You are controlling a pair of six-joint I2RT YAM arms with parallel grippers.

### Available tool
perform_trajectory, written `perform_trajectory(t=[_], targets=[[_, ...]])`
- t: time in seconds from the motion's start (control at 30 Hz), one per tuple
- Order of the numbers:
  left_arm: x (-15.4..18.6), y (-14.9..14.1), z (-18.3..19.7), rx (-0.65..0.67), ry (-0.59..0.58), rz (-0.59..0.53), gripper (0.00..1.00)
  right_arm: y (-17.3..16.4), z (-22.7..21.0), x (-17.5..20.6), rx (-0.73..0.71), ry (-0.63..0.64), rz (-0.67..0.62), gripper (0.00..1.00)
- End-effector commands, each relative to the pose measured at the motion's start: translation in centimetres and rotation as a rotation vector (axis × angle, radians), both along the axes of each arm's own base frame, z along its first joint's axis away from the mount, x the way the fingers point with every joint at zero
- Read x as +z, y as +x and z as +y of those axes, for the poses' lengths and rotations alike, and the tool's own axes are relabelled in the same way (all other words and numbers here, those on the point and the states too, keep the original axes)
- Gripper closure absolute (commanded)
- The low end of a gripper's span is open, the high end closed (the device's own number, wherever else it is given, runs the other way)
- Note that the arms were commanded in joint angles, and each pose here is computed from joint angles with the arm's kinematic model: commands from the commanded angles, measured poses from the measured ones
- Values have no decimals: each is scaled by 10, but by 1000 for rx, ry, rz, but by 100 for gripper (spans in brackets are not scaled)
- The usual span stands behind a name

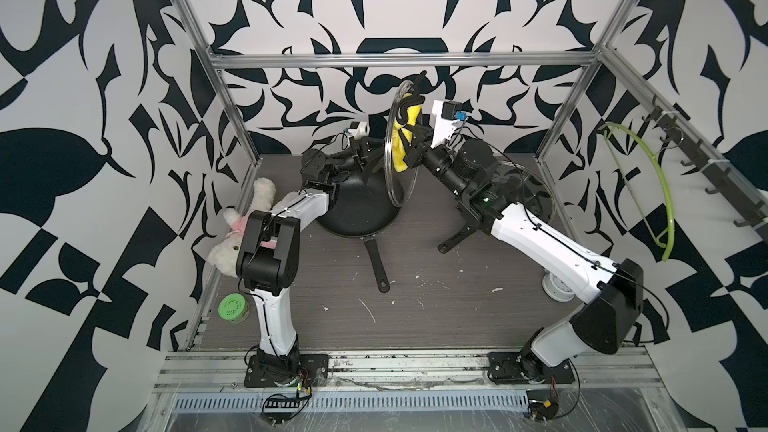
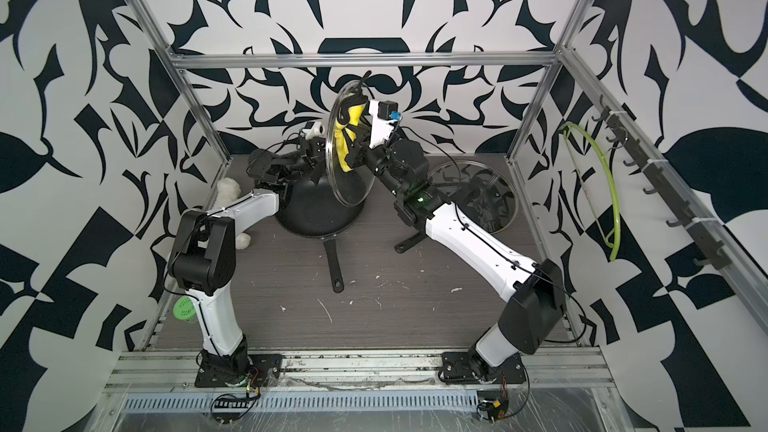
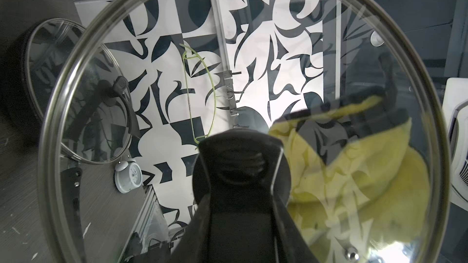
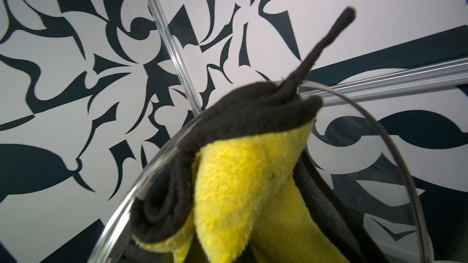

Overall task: Wipe the pot lid with a cloth
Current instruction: Wipe the pot lid.

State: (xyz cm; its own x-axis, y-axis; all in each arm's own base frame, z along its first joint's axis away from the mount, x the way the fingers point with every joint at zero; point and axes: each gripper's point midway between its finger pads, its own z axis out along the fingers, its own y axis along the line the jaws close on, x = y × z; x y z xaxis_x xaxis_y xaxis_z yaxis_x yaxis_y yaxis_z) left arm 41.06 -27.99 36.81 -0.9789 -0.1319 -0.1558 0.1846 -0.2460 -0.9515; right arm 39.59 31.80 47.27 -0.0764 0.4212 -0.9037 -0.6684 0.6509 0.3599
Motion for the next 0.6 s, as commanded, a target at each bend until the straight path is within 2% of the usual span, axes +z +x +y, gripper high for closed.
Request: perform_trajectory(t=[0.0, 0.3, 0.43, 0.57], targets=[[63, -50, 5, -10, -67, -292, 100, 15, -17, 28, -39, 40, -47, 100], [80, -67, 9, -9, -79, -328, 100, 72, -44, -16, -90, 25, 66, 100], [89, -69, 12, 3, -96, -343, 100, 80, -48, -44, -92, 10, 113, 100], [95, -65, 13, 31, -123, -342, 100, 73, -47, -70, -68, 9, 159, 100]])
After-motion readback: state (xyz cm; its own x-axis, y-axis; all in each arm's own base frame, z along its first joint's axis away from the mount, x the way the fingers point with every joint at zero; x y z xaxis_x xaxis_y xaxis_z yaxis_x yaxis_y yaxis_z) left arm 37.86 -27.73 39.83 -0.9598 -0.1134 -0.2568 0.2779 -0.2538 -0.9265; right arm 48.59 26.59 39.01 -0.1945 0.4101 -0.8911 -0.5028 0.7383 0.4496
